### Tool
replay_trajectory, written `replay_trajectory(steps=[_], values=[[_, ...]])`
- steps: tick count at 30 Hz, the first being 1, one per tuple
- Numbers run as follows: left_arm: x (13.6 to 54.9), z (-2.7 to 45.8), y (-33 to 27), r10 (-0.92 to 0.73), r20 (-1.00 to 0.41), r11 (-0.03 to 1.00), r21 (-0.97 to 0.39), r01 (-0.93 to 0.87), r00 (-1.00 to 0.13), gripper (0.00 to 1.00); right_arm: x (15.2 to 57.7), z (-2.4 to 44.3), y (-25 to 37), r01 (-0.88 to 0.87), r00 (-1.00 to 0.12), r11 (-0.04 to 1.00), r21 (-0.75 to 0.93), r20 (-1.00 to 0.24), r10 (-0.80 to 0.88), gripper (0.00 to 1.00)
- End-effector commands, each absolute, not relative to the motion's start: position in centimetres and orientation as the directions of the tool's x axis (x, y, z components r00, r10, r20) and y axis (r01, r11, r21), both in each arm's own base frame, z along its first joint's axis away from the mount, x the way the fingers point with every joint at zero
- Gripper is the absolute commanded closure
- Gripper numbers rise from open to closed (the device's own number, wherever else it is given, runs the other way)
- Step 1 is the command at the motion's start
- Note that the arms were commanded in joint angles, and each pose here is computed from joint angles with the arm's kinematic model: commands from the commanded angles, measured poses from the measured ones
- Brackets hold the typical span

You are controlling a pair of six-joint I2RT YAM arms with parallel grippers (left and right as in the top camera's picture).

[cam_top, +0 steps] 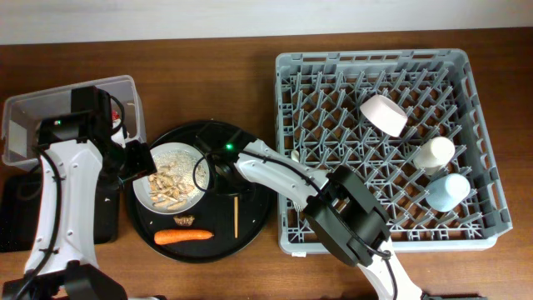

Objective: Sort waste into correct bins and load items into the dishwasher rack

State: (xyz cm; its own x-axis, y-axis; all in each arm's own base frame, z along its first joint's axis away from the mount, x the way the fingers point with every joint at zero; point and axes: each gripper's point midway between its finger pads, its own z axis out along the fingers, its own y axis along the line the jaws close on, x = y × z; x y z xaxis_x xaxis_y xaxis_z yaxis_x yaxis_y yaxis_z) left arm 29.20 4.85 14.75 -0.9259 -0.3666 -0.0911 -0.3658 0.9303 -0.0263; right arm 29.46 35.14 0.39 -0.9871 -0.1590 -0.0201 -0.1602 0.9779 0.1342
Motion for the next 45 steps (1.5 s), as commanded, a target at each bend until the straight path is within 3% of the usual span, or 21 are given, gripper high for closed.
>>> replay_trajectory(steps=[1, 10, 21, 34, 35, 36, 37, 45], values=[[29.0, 15.1, 5.0, -0.384, -0.104, 0.923, -0.027, -0.383, -0.917, 0.24, 28.9, -0.4, 35.1, -0.157, -0.987, 0.981, 0.116, 0.006, -0.159, 0.90], [29.0, 15.1, 5.0, -0.384, -0.103, 0.923, -0.027, -0.383, -0.918, 0.24, 29.1, 2.2, 32.7, -0.144, -0.988, 0.986, 0.089, 0.038, -0.148, 0.96], [29.0, 15.1, 5.0, -0.384, -0.104, 0.923, -0.027, -0.383, -0.917, 0.24, 32.6, 16.9, 23.6, -0.050, -0.973, 0.998, 0.044, -0.226, -0.039, 0.96], [29.0, 15.1, 5.0, -0.384, -0.104, 0.923, -0.027, -0.383, -0.917, 0.24, 32.4, 11.6, 20.1, -0.017, -0.990, 0.999, -0.048, -0.137, -0.024, 0.95], [29.0, 15.1, 5.0, -0.384, -0.104, 0.923, -0.027, -0.383, -0.917, 0.24, 32.5, 11.3, 20.1, -0.017, -0.990, 0.999, -0.048, -0.138, -0.023, 0.94], [29.0, 15.1, 5.0, -0.384, -0.104, 0.923, -0.027, -0.383, -0.917, 0.24, 32.5, 11.2, 20.1, -0.017, -0.990, 0.999, -0.049, -0.139, -0.024, 0.83], [29.0, 15.1, 5.0, -0.384, -0.104, 0.923, -0.027, -0.383, -0.917, 0.24, 32.6, 11.2, 20.2, -0.018, -0.989, 0.999, -0.046, -0.144, -0.024, 0.65], [29.0, 15.1, 4.9, -0.384, -0.104, 0.923, -0.029, -0.383, -0.918, 0.23, 33.4, 14.7, 19.2, 0.015, -0.981, 1.000, -0.012, -0.194, 0.012, 0.62]])
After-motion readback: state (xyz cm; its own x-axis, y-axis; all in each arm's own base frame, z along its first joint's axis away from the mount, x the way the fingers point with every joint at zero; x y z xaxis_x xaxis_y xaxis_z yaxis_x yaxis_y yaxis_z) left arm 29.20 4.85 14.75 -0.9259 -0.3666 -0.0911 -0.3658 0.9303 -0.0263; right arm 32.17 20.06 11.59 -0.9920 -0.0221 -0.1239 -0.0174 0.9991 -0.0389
